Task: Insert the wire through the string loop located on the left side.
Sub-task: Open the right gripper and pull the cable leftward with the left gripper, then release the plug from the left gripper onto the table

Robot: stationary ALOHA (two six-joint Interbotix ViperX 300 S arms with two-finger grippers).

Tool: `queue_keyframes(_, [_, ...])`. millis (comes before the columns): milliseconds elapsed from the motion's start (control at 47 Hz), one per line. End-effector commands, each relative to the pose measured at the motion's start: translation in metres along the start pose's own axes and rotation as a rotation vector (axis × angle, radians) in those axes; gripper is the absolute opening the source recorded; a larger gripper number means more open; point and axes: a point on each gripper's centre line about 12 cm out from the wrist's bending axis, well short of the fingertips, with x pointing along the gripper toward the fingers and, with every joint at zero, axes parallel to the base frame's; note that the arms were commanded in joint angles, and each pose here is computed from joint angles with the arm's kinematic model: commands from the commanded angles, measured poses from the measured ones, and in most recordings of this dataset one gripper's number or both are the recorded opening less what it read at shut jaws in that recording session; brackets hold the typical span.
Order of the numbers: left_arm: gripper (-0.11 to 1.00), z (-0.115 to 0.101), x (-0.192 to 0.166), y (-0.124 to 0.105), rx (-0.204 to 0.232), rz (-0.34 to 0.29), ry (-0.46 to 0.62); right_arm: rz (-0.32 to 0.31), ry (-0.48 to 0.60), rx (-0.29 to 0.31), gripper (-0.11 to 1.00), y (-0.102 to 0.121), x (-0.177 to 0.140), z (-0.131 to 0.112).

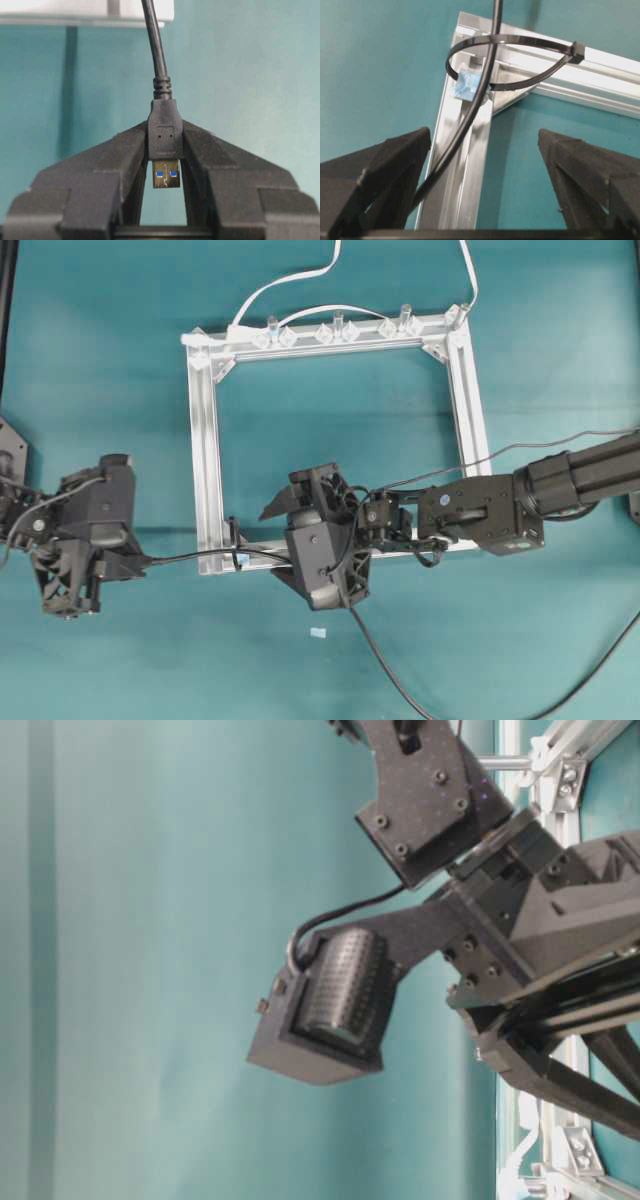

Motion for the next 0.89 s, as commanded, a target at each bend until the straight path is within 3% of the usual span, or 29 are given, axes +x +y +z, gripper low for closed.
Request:
queue_keyframes(0, [0.2, 0.001, -0.007, -0.002, -0.018, -0.021, -0.028, -0.002, -0.061, 0.002, 0.96, 0.0, -0.011, 0.022])
queue_keyframes(595, [0.2, -0.008, -0.024, 0.002, -0.028, -0.046, -0.064, -0.001, -0.061, 0.001, 0.96, 0.001, -0.011, 0.022])
queue_keyframes(871, [0.2, -0.007, -0.024, 0.002, 0.011, -0.047, -0.074, 0.0, -0.061, -0.003, 0.96, 0.001, -0.011, 0.022])
